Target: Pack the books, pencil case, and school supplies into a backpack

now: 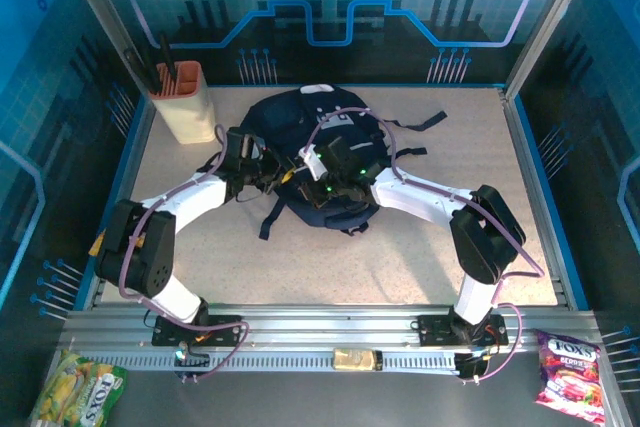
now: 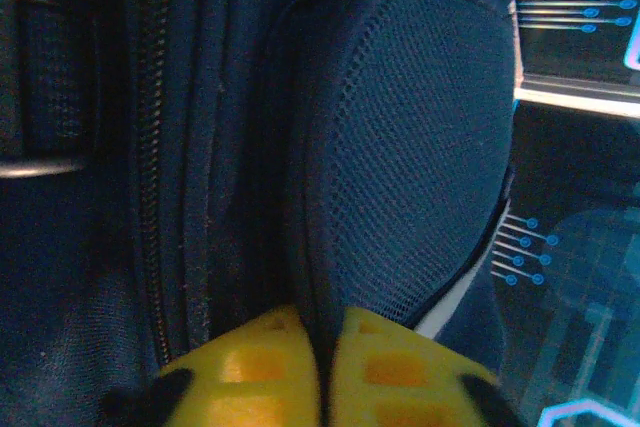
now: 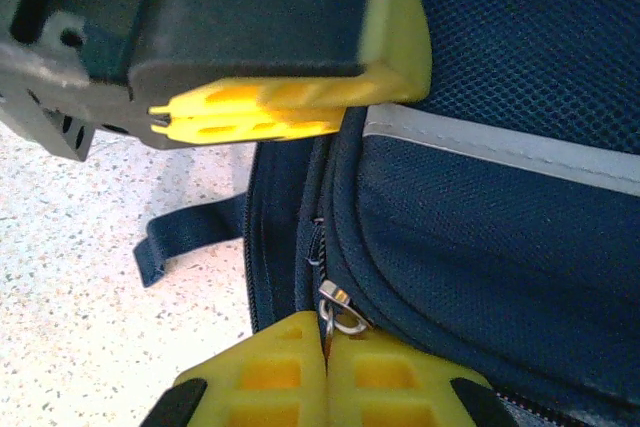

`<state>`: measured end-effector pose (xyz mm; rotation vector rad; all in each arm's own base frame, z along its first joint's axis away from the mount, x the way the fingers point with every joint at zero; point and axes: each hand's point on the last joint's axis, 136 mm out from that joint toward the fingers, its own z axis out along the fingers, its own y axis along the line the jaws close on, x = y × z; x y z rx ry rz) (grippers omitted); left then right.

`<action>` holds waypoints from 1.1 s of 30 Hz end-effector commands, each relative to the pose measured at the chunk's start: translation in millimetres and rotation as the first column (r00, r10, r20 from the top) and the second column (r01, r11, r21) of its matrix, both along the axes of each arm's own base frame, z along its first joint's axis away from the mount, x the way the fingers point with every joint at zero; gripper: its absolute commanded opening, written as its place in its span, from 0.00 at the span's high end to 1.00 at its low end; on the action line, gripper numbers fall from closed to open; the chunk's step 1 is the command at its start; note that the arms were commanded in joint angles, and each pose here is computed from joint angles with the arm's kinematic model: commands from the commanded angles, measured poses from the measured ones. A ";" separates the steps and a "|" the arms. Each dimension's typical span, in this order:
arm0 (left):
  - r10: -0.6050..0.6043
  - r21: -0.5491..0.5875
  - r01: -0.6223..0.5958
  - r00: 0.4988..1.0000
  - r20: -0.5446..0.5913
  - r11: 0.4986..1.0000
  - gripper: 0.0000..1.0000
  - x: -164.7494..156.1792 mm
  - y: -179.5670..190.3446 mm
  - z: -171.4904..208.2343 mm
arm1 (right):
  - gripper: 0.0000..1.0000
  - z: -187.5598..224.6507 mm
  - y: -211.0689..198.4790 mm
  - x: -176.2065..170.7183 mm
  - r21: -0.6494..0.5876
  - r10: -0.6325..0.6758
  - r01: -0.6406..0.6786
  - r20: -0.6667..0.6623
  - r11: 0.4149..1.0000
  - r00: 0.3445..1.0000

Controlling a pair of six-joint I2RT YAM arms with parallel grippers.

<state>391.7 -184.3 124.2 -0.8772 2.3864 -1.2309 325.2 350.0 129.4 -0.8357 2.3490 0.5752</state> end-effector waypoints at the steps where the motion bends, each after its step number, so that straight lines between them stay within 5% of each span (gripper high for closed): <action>1: 0.003 0.018 -0.004 0.998 0.069 1.000 1.00 18.9 0.6 13.1 | 0.96 2.3 -3.1 -13.7 -0.027 -0.008 0.008 -0.004 1.000 1.000; 13: -0.019 0.062 0.014 0.997 0.077 0.998 1.00 20.0 6.1 10.6 | 0.94 -19.1 -100.1 -2.0 -0.199 -0.227 0.235 0.063 0.952 0.972; 28: -0.163 0.167 0.149 0.984 0.073 0.975 1.00 10.1 14.6 1.5 | 1.00 -17.0 -209.5 78.1 -0.251 -0.435 0.462 0.157 0.851 0.887; 33: -0.225 0.171 0.209 0.971 0.078 0.963 1.00 22.5 5.4 5.3 | 1.00 -13.8 -204.9 56.8 -0.250 -0.428 0.439 0.098 0.863 0.898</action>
